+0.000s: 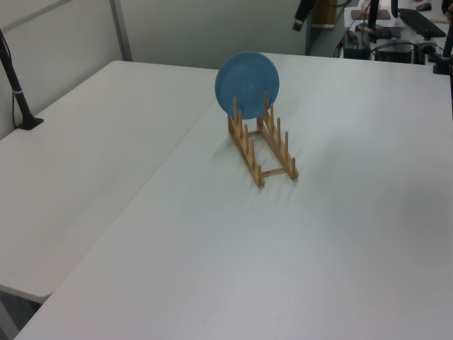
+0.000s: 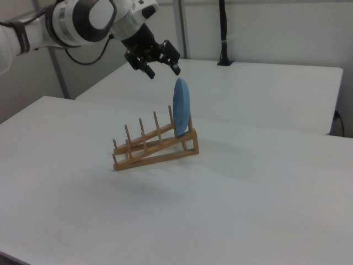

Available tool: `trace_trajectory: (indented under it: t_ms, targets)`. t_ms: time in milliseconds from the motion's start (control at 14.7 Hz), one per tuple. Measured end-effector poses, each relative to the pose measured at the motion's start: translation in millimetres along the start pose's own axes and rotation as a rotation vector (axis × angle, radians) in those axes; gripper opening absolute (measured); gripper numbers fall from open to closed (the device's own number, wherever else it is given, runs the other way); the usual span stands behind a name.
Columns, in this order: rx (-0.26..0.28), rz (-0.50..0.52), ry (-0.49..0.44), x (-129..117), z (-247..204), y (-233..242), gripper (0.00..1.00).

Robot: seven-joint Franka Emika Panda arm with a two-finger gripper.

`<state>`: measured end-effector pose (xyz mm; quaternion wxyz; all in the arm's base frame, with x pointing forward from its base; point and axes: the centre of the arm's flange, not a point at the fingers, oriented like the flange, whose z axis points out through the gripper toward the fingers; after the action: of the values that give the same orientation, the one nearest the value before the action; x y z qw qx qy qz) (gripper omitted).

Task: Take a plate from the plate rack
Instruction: 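Move the open gripper toward the blue plate in the rack, then lower the gripper onto the plate rim and close on it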

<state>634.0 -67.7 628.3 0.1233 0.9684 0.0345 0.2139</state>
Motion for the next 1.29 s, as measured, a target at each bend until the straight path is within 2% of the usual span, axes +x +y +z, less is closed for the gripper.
trace_trajectory:
  t_ms: [68, 204, 340, 408, 544, 612, 885, 1021, 1089, 1157, 1293]
  targets:
    - [-0.04, -0.055, 0.04, 9, 9, -13, 0.93]
    - [-0.105, -0.154, 0.064, 19, 32, -38, 0.92]
    - [-0.136, -0.224, 0.07, 24, 65, -60, 0.81]
    - [-0.143, -0.243, 0.07, 26, 81, -66, 0.81]
    - [-0.158, -0.261, 0.068, 28, 101, -69, 0.78]
    - [-0.169, -0.27, 0.075, 30, 105, -68, 0.72]
    - [-0.2, -0.298, 0.086, 32, 109, -67, 0.65]
    - [-0.232, -0.317, 0.096, 33, 113, -69, 0.51]
    - [-0.248, -0.319, 0.097, 33, 119, -70, 0.51]
    - [-0.262, -0.319, 0.096, 32, 126, -72, 0.44]
    - [-0.277, -0.321, 0.103, 31, 140, -76, 0.41]
